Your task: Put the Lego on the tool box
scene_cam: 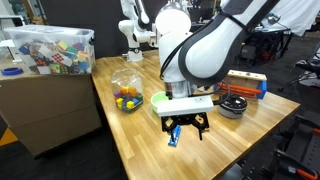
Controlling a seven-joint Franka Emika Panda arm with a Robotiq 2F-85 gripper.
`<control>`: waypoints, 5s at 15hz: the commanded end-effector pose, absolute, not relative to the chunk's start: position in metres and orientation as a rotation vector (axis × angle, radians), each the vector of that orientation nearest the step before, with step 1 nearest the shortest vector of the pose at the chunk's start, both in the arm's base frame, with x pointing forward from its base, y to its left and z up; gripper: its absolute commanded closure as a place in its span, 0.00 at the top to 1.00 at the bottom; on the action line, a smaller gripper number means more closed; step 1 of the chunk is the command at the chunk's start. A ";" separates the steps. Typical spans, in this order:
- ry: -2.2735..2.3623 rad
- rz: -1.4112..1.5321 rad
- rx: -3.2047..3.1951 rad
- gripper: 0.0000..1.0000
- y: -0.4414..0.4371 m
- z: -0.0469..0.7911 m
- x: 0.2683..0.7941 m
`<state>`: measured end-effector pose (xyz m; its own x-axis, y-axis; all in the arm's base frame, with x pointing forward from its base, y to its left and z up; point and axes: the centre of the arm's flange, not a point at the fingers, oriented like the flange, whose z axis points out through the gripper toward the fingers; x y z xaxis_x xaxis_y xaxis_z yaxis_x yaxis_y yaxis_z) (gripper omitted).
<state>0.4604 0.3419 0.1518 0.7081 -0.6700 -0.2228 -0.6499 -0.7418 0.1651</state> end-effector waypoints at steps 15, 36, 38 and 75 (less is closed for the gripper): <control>-1.157 -0.398 2.764 1.00 0.348 0.110 0.511; -1.325 -0.489 2.730 0.10 0.324 0.098 0.530; -1.323 -0.489 2.735 0.10 0.325 0.101 0.530; -2.160 -0.380 2.266 0.35 0.126 0.265 0.396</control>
